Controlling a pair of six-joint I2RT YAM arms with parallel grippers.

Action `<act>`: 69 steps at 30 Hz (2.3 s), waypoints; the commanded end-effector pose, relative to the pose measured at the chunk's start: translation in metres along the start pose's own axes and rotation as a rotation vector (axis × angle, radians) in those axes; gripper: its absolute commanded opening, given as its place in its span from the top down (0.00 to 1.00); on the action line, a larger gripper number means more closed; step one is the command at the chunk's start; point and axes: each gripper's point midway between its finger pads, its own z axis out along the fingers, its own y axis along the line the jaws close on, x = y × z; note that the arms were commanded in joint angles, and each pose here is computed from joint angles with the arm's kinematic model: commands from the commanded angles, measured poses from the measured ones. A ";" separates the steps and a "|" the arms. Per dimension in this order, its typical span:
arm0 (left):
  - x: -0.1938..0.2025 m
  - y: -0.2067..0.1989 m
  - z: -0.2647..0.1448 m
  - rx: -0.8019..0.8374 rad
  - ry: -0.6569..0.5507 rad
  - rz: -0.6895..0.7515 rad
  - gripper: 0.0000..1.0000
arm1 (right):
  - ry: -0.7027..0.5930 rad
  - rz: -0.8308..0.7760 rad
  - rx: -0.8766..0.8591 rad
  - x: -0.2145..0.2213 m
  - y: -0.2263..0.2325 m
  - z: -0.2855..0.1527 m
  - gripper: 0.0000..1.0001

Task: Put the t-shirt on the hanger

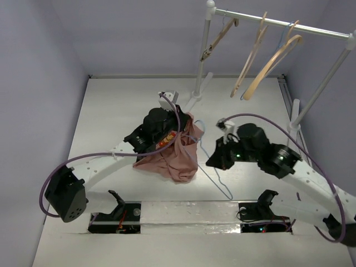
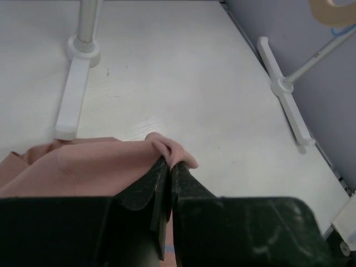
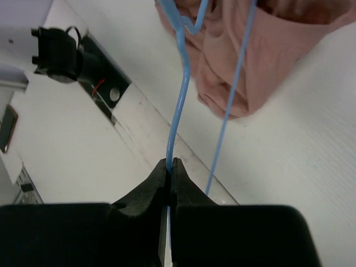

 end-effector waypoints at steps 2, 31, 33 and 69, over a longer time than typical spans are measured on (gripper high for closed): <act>-0.023 -0.016 -0.019 0.058 -0.063 -0.018 1.00 | -0.112 -0.098 0.088 -0.040 0.015 0.030 1.00; -0.065 -0.054 -0.079 0.141 -0.147 -0.060 1.00 | -0.581 -0.157 0.110 -0.121 0.014 0.037 1.00; -0.069 -0.066 -0.086 0.163 -0.136 -0.055 1.00 | -0.616 -0.168 0.077 -0.127 0.017 0.048 1.00; -0.238 -0.020 -0.108 -0.163 -0.566 -0.217 0.36 | -0.972 -0.268 -0.214 -0.151 0.056 0.042 1.00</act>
